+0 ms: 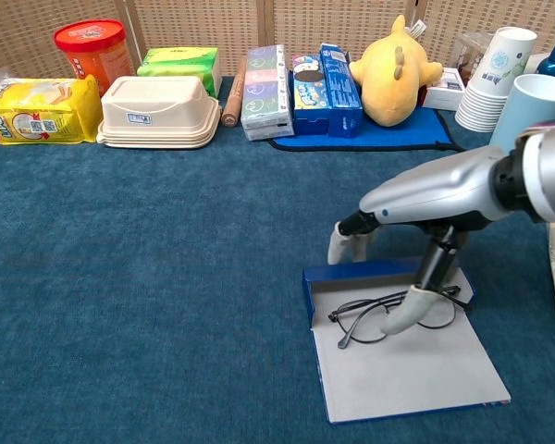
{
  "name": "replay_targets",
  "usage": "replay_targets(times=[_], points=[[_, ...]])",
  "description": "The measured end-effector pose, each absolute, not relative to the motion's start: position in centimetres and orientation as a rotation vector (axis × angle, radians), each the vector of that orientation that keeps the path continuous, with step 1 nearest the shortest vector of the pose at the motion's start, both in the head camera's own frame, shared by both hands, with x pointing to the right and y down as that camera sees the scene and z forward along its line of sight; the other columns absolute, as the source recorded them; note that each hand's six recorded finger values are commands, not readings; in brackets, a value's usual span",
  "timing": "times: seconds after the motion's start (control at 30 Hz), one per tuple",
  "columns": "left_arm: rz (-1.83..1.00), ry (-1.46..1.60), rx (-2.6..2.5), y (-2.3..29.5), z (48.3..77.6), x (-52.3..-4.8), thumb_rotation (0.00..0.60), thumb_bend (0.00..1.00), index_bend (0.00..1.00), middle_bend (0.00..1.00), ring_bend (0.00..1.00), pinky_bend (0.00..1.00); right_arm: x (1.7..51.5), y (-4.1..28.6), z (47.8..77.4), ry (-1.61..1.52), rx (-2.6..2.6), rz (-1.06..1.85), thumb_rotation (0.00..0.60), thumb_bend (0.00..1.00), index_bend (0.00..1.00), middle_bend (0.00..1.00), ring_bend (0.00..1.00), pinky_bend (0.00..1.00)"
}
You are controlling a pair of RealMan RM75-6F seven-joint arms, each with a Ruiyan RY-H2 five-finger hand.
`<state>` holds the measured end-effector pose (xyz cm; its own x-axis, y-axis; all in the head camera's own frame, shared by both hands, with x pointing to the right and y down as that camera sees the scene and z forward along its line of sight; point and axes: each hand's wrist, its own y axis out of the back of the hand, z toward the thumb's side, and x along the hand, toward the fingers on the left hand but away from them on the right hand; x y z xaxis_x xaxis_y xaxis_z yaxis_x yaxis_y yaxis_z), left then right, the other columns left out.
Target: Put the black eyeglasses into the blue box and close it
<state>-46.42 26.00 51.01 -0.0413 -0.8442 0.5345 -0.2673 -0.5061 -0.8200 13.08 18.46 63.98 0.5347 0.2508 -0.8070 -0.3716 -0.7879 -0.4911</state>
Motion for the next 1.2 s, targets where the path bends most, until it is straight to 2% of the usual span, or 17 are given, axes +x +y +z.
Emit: replay_targets(times=[0.37,1.2], points=[[-1.578,1.181,-1.755,26.1,51.0,-46.7,0.583,0.28,0.09,0.1,0.08,0.0,12.7,19.6,63.4,0.152,-2.137,1.25,0.262,0.15,0.19,0.29,0.2,0.17],[-1.557,1.165,-1.786,25.7,51.6,-46.1,0.59,0.28,0.09,0.1,0.08,0.0,18.1,19.6,63.1,0.101,-2.083,1.441,0.261,0.15,0.19,0.29,0.2,0.17]])
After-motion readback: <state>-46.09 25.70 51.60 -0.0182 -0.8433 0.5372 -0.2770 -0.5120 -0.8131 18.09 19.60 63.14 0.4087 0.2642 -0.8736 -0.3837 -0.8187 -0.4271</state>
